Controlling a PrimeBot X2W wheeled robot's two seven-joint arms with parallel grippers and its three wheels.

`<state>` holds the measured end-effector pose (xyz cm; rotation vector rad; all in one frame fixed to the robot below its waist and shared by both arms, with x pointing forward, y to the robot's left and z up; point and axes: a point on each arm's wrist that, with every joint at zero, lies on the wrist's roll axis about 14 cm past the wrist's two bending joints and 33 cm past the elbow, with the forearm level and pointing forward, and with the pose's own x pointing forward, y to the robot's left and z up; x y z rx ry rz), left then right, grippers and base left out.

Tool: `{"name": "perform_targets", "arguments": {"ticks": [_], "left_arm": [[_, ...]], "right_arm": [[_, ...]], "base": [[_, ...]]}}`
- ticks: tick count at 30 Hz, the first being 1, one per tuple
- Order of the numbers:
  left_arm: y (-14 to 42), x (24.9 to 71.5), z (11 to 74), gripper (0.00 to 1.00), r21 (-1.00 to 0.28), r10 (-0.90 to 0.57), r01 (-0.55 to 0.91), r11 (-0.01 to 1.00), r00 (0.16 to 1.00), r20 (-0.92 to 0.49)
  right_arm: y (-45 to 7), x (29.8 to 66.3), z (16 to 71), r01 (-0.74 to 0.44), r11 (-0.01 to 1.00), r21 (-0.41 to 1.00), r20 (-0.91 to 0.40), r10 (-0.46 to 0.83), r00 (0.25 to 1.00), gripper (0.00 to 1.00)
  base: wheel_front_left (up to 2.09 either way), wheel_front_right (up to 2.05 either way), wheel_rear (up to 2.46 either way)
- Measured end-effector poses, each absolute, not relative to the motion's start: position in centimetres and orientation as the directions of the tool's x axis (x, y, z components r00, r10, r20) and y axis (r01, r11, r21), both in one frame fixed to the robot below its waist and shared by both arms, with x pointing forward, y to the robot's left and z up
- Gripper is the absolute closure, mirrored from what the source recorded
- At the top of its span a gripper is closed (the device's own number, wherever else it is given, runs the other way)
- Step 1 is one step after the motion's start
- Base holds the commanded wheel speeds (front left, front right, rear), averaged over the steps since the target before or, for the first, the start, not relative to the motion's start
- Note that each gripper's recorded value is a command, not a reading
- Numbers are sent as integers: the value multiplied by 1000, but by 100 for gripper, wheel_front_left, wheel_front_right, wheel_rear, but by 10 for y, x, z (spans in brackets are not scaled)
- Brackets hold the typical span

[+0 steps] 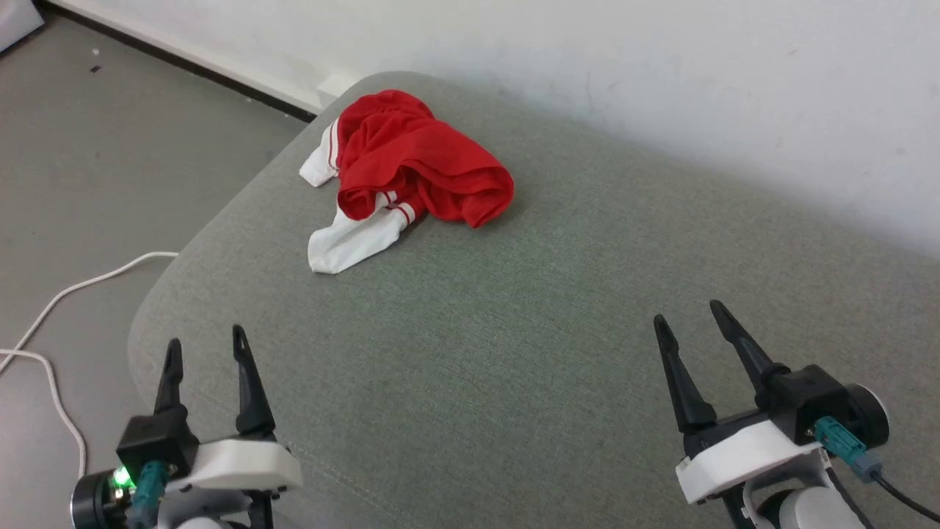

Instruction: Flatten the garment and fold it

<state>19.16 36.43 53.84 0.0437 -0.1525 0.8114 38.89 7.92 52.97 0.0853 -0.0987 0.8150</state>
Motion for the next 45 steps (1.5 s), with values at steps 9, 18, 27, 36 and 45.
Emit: {"name": "perform_targets", "arguments": {"ticks": [9,18,27,36,45], "left_arm": [[399,262,578,0,-59,666,-666,743,729,157],[449,375,608,0,-118,633,-628,769,774,6],[443,474,540,0,-86,512,-566,820,792,-333],[413,502,417,0,-47,386,-586,809,590,-709],[405,506,389,100,60,416,-550,833,551,-723]], "right_arm": [[95,407,531,-748,663,37,140,737,661,0],[87,450,518,-714,698,54,155,701,696,0],[34,484,462,-597,793,125,78,592,802,0],[-36,492,405,-433,890,144,-48,443,895,0],[-77,491,396,-327,934,140,-74,340,938,0]], "base": [[0,0,0],[0,0,0],[0,0,0],[0,0,0],[0,0,0]]}}
